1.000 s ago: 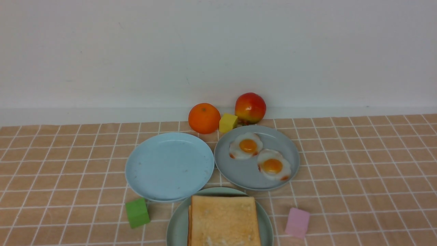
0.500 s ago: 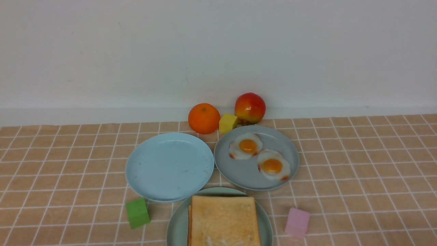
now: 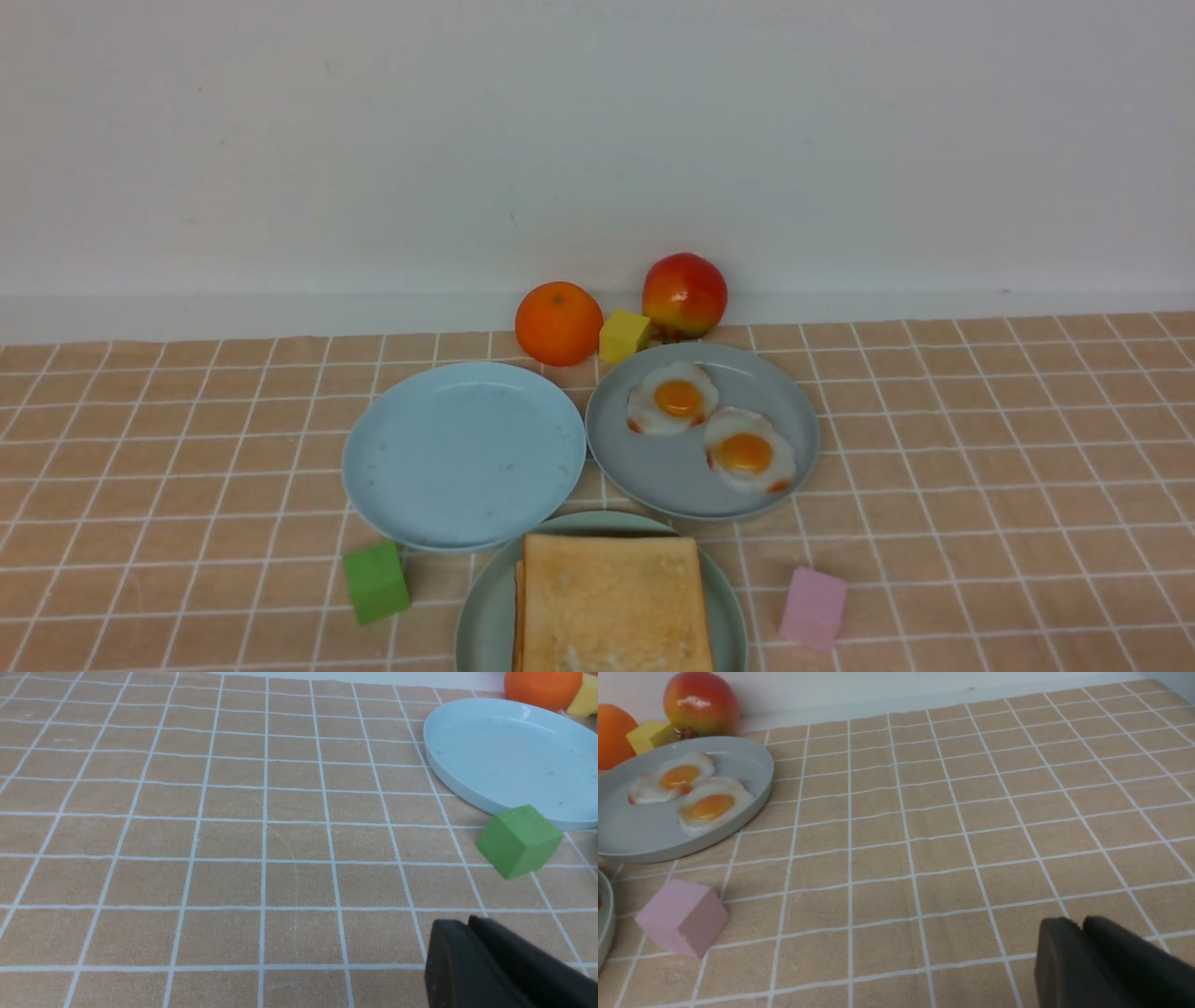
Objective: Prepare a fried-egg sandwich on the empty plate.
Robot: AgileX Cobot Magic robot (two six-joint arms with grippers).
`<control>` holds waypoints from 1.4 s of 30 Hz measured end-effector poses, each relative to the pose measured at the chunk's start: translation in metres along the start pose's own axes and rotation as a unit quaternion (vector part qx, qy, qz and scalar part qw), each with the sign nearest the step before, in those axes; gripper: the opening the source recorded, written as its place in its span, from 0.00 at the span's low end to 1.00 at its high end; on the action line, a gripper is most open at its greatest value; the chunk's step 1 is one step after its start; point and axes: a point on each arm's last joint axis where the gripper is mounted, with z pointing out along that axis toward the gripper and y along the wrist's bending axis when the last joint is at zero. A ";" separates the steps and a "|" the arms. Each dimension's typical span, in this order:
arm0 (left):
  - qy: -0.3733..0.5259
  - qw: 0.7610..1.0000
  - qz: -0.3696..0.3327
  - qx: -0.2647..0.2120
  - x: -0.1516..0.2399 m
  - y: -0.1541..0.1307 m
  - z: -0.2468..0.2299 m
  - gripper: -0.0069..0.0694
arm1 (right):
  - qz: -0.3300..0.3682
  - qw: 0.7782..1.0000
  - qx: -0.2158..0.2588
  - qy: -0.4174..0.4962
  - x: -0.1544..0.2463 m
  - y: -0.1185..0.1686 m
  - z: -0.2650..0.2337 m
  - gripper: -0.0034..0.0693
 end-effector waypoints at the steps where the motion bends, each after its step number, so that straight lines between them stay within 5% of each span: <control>1: 0.000 1.000 0.000 0.000 0.000 0.000 0.000 0.15 | 0.000 1.000 0.000 0.000 0.000 0.000 0.000 0.16; 42: 0.000 1.000 0.000 0.000 0.000 0.000 0.000 0.21 | 0.000 1.000 0.000 0.000 0.000 0.000 0.000 0.23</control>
